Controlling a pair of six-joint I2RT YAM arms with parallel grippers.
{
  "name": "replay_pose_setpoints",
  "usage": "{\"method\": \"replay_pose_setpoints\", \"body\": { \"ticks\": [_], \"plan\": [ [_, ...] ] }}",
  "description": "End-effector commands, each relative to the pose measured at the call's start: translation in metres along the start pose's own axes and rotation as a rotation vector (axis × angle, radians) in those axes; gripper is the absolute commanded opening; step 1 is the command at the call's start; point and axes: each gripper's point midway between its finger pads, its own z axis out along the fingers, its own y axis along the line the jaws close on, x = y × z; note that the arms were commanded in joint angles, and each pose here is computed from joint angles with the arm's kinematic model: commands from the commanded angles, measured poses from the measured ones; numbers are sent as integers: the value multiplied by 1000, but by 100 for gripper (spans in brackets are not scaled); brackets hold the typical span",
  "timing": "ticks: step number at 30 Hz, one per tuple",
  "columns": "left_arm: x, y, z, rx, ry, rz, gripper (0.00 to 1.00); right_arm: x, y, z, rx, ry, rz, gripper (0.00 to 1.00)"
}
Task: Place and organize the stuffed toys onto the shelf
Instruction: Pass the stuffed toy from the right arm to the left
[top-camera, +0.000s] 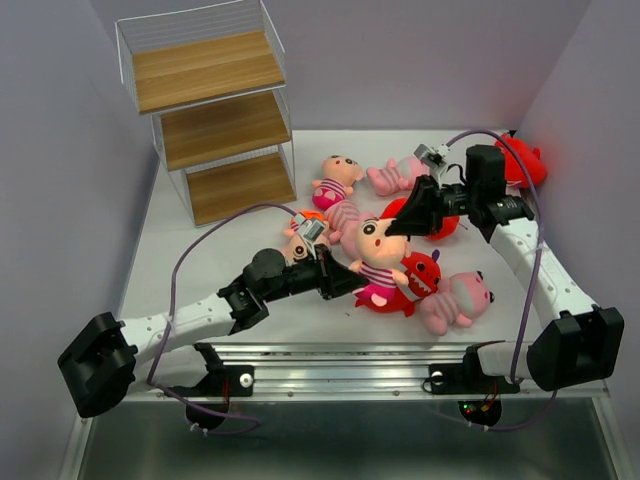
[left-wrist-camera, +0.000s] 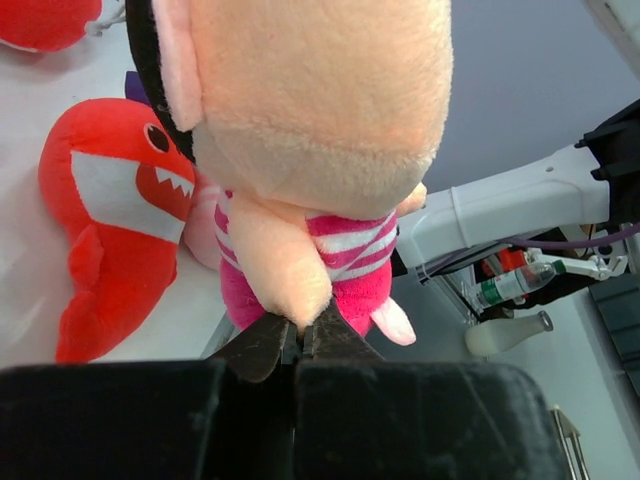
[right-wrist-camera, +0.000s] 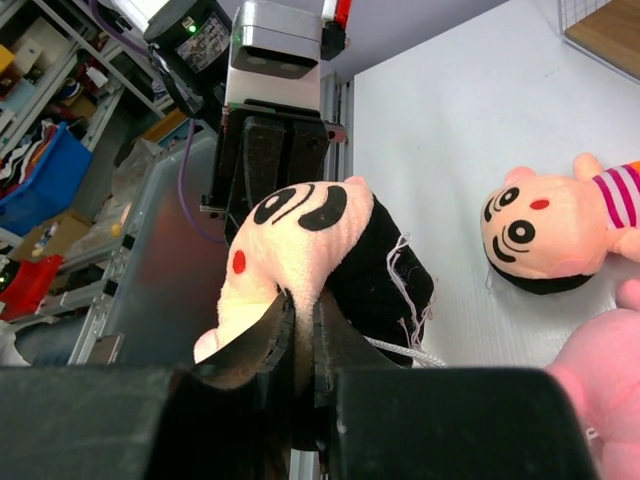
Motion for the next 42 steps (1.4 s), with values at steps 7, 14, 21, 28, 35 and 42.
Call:
{"method": "replay_pose_setpoints", "body": {
  "ticks": [7, 14, 21, 28, 35, 42],
  "plan": [
    [-24, 6, -31, -134, -99, 159, 0, 6, -10, -2, 112, -2, -56, 54],
    [-23, 36, -62, -329, -112, 192, 0, -6, -49, -18, 402, 11, -131, 100],
    [-41, 75, -96, -579, -166, 203, 0, 5, -77, -33, 560, 51, -145, 100],
    [-92, 118, -138, -869, -252, 193, 0, 53, -104, -50, 624, 100, -62, 100],
    [-139, 152, -157, -1086, -326, 182, 0, 76, -113, -54, 581, 78, 4, 100],
    [-159, 179, -151, -1199, -353, 166, 0, 86, -114, -60, 562, 60, 37, 100]
  ]
}}
